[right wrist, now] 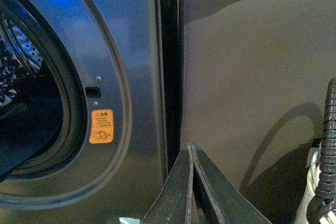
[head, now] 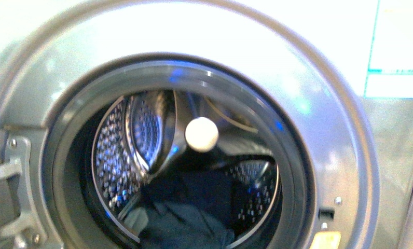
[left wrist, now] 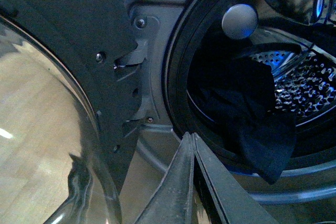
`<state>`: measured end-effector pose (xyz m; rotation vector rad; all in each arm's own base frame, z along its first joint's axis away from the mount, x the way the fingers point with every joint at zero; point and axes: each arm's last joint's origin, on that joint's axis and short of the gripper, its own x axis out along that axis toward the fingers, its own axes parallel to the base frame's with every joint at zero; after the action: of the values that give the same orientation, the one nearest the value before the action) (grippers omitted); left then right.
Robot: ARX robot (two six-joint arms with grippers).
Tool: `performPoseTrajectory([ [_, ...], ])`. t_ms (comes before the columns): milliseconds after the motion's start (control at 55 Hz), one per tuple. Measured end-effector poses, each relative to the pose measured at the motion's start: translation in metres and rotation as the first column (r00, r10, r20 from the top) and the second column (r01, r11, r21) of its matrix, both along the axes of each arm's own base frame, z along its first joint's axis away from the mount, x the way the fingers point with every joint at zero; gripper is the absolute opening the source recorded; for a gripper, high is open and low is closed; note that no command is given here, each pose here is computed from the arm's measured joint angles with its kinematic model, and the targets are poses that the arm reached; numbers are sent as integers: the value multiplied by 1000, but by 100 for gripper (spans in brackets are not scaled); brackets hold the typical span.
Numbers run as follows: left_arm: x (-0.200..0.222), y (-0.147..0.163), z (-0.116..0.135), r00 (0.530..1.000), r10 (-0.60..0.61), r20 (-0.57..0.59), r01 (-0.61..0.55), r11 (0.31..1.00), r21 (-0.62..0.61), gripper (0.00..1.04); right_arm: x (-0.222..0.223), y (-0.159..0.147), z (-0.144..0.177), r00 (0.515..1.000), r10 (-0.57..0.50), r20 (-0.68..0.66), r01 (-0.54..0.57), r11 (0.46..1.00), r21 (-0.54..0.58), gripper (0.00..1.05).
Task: Put clothes into washing machine
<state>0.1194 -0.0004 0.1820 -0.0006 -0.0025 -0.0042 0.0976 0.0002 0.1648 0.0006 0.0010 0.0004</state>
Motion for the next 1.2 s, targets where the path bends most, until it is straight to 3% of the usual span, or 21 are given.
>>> performPoseTrajectory([
  [291, -7, 0, -13, 1000, 1, 5, -1, 1000, 0, 4, 0, 0, 0, 1000, 0, 0, 0, 1000, 0, 2],
  [1201, -22, 0, -16, 1000, 1, 3, -1, 1000, -1, 4, 0, 0, 0, 1000, 0, 0, 0, 1000, 0, 2],
])
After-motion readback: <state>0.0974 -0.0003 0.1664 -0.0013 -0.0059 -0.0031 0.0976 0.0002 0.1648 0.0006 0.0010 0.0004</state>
